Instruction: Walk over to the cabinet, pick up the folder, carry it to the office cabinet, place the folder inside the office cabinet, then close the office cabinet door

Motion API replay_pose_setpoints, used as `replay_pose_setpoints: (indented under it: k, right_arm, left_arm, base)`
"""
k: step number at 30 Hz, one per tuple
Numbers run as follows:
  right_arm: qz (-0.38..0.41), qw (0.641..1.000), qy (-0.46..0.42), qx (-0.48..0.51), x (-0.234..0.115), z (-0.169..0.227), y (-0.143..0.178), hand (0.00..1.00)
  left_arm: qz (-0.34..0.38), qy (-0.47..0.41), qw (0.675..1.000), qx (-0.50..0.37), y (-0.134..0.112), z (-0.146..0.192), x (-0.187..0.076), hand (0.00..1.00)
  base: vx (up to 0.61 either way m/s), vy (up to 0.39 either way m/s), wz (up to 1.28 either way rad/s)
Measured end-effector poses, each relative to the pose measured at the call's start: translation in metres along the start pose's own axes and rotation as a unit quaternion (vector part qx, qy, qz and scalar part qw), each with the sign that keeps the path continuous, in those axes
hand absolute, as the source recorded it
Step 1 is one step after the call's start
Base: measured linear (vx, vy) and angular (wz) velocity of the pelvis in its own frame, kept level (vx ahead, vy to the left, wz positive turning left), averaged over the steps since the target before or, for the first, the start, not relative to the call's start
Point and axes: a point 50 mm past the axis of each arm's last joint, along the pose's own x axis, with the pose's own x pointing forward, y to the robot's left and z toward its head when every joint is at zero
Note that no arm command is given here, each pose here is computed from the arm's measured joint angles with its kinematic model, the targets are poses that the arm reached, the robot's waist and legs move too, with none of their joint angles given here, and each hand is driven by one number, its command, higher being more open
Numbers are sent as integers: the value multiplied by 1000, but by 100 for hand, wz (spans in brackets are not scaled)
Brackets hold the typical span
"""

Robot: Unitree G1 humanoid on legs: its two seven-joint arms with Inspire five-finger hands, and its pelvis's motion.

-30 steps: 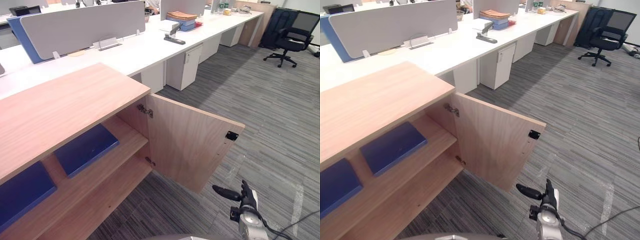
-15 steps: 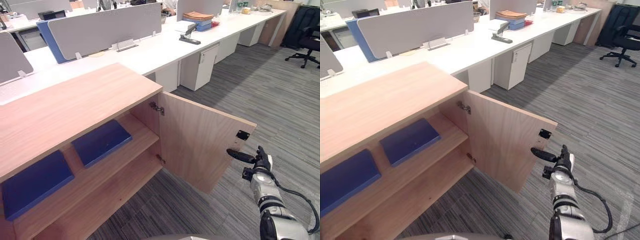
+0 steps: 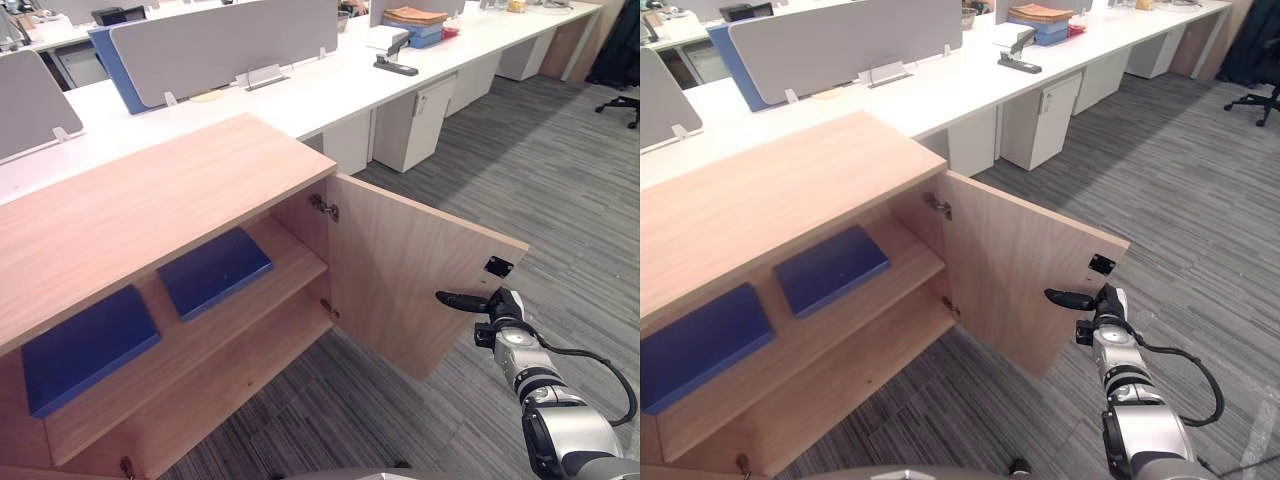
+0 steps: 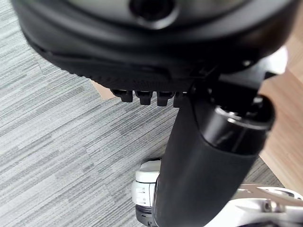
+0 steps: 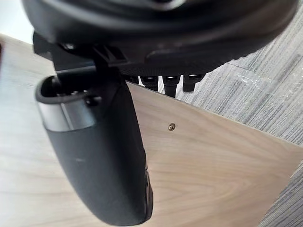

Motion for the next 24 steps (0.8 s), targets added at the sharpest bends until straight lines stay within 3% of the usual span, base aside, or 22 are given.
replay_pose_setpoints:
  k: [8, 11, 14, 16, 19, 24]
  right_arm:
    - [99, 975, -53, -194, -8, 10, 12, 100]
    - [160, 936, -87, -302, -19, 12, 21, 100]
    - [241, 849, -129, -452, -37, 16, 32, 100]
    - [321, 750, -175, -552, -62, 15, 53, 100]
    - [441, 669, -214, -558, -99, 1, 84, 100]
    - [572, 642, -193, -473, -136, -43, 108, 100]
  left_arm:
    - [-5, -4, 1000, 20, 5, 2, 1, 100]
    - [-3, -4, 1000, 23, 8, 3, 1, 100]
    - [0, -3, 1000, 26, 10, 2, 1, 100]
    - [6, -6, 999, 33, 14, 4, 2, 100]
    - [12, -7, 999, 44, 17, 7, 3, 100]
    - [4, -12, 999, 45, 14, 12, 3, 100]
  base:
    - [-13, -3, -13]
    - [-28, -48, -24]
    - [-43, -66, -22]
    - [-42, -56, -10]
    - [-18, -29, -1]
    - [-3, 53, 12]
